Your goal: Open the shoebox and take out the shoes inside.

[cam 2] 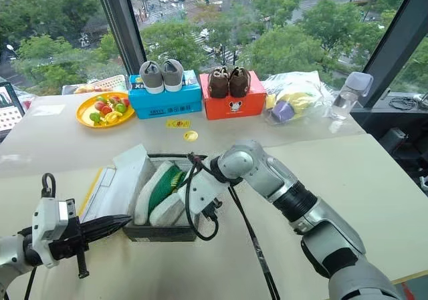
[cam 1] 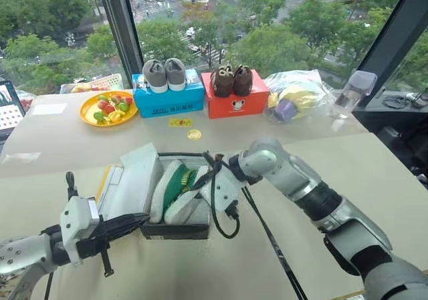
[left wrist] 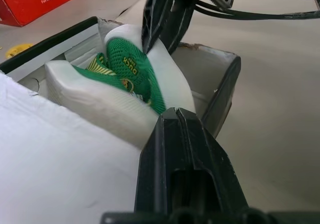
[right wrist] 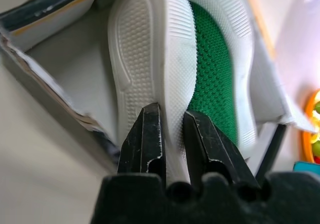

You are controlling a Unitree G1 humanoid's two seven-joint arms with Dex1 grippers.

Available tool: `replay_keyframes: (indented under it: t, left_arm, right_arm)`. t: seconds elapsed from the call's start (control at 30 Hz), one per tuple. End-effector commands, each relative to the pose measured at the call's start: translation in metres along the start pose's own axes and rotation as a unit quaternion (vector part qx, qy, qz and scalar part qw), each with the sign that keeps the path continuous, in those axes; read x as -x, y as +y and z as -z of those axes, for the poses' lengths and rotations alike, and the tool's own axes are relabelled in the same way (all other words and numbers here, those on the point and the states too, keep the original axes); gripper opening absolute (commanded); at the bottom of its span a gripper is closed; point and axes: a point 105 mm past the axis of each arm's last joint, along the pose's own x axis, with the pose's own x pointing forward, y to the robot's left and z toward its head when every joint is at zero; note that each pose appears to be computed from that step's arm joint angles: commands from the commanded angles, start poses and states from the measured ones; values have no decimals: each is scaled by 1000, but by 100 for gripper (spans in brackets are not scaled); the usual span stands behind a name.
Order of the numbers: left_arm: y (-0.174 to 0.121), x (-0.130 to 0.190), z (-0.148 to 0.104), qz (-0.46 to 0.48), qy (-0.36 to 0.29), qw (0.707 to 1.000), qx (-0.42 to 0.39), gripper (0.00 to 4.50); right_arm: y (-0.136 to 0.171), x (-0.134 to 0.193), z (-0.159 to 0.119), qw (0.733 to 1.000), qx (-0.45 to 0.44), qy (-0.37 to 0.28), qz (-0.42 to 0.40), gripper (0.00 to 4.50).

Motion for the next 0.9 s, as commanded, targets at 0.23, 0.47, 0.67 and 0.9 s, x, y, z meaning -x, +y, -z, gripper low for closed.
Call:
replay_keyframes:
  t: [0.23,0.47,0.67,0.9]
  left_arm:
    - [3,-1,-2,-3,-3,1000,-12,0]
    - [6,-2,-2,-4,-2,1000,-17,0]
    - [6,-2,-1,-3,-2,1000,-16,0]
    - [4,-2,1,-2,-2,1000,-11,0]
  right_arm:
    - [-45,44,-11,988,-67,-63,124,26]
    - [-34,48,-11,981,-121,-97,113,26]
    - [-52,71,-17,941,-238,-177,164,26]
    - [-97,153,-26,840,-346,-274,316,26]
